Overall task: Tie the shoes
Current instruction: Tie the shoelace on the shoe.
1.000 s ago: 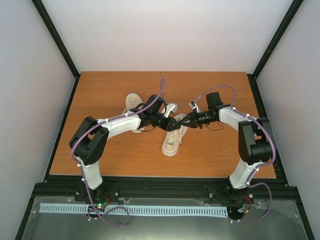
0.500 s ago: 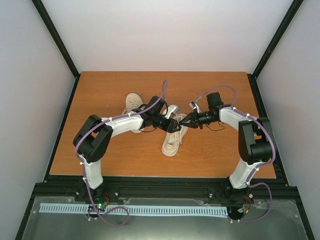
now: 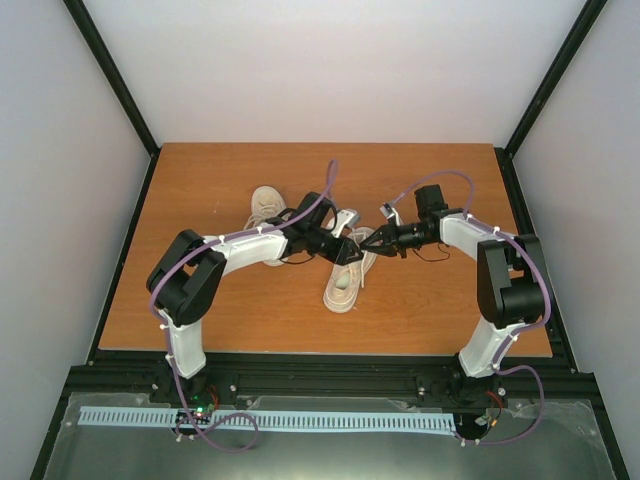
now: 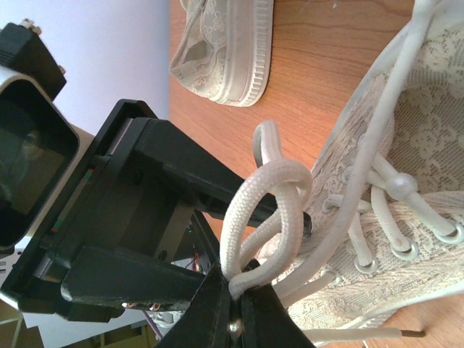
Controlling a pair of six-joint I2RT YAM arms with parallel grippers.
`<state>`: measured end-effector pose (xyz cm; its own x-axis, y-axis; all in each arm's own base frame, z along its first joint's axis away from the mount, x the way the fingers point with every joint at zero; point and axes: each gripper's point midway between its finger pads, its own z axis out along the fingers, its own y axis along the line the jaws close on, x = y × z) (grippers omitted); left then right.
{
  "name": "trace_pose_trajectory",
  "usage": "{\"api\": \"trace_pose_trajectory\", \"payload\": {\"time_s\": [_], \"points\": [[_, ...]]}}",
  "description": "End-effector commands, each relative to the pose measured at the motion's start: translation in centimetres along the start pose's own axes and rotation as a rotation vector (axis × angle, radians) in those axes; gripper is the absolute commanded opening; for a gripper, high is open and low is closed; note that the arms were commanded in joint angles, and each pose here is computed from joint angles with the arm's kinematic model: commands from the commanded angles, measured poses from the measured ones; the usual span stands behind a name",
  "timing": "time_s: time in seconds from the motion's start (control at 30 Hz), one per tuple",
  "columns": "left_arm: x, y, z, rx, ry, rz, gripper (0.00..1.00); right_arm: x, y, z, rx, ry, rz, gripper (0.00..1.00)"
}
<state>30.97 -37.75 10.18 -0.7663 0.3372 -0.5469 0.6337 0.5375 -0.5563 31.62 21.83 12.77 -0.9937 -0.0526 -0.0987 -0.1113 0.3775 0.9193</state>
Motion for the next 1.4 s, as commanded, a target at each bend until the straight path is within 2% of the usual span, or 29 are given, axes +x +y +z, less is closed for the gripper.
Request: {"api": "trace_pose_trajectory", "payload": {"time_s": [0.0,0.23,0.43,0.67,1.17,1.2,1.37], "points": [[-3.7,-2.3,-0.7,0.047,-0.091,0.088,0.32,0.1,0.7,0.0,-0.055,0.021,0.005,0.03],[-4.2,-3.0,-0.4,0.071,-0.089,0.099,0.21,0.3,0.5,0.0,-0.058,0.029,0.014,0.03],[-4.3,-3.4,-0.7,0.071,-0.094,0.098,0.01,0.2,0.4,-0.2,-0.057,0.023,0.015,0.03],[-3.9,-3.2,-2.3,0.010,-0.101,0.090,0.01,-0.2,0.5,-0.8,-0.029,0.003,-0.012,0.04],[-2.1,-3.5,-4.2,-0.012,-0.084,0.040,0.01,1.0,0.2,-1.4,0.002,-0.013,-0.017,0.29],[-2.1,-3.4,-4.1,-0.012,-0.082,0.038,0.01,1.1,0.1,-1.5,0.007,-0.016,-0.017,0.28],[-2.5,-3.8,-3.8,0.014,-0.083,0.044,0.01,1.1,0.0,-1.5,0.003,-0.020,-0.013,0.06]]}}
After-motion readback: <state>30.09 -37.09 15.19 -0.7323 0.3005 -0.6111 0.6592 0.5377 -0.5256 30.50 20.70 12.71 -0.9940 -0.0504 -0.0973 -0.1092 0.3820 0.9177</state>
